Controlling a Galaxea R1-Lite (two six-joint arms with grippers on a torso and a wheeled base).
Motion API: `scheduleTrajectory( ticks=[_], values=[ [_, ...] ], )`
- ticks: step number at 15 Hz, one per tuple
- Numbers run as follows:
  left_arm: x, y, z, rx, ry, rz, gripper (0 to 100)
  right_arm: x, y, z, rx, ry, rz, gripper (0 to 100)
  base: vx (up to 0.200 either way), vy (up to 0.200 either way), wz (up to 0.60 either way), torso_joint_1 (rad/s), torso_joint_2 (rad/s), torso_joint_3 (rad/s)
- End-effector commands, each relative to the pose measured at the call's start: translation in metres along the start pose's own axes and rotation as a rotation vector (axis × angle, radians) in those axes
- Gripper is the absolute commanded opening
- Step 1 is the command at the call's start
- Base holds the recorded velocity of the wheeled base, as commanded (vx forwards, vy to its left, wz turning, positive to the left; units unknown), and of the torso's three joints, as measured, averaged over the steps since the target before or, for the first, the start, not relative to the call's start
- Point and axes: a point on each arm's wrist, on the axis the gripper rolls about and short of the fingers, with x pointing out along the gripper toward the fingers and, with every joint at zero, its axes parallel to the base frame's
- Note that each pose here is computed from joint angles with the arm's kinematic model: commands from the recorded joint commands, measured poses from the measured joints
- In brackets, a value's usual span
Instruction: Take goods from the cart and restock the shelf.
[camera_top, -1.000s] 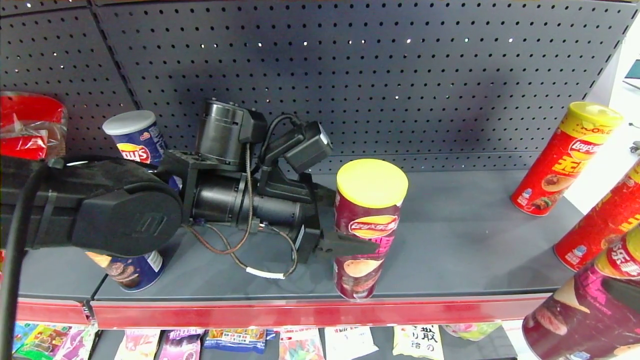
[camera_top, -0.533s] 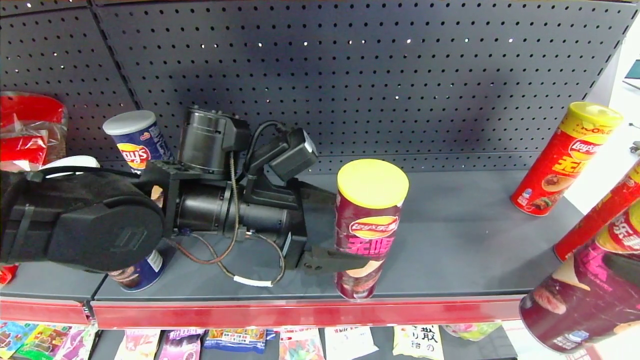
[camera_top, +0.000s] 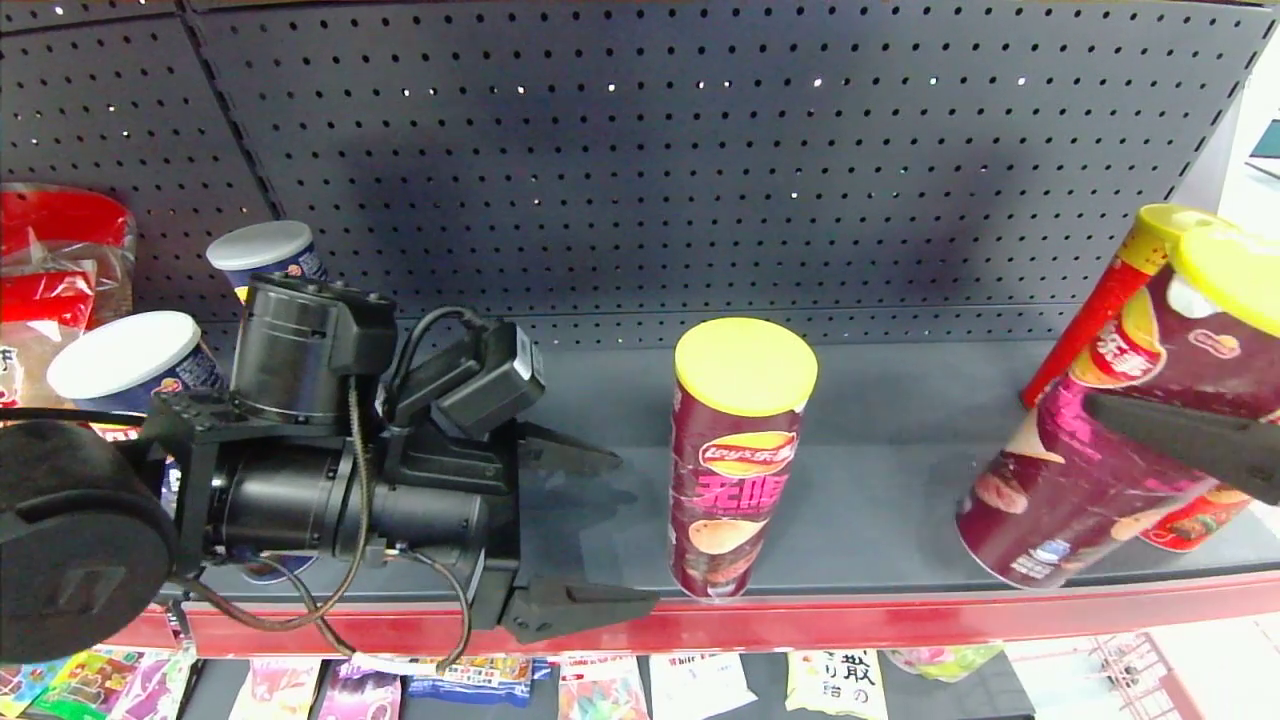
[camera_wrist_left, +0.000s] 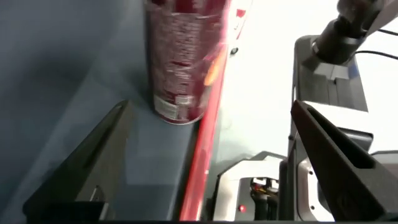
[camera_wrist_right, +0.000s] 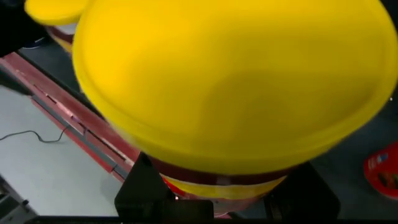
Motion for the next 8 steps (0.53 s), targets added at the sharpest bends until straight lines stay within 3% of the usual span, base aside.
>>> scheduleTrajectory(
  ticks=[1,8],
  values=[
    [-0.013,-0.011,0.0,0.011,-0.007,0.023,100,0.051,-0.013,-0.002,0.009,0.061,0.018,0,0.0,0.0,0.0,0.0,0.0,0.0],
    [-0.034,-0.038,-0.022,-0.022,0.028,0.047,100,0.148,-0.033,0.014,0.019,0.103,0.097,0,0.0,0.0,0.0,0.0,0.0,0.0]
  ],
)
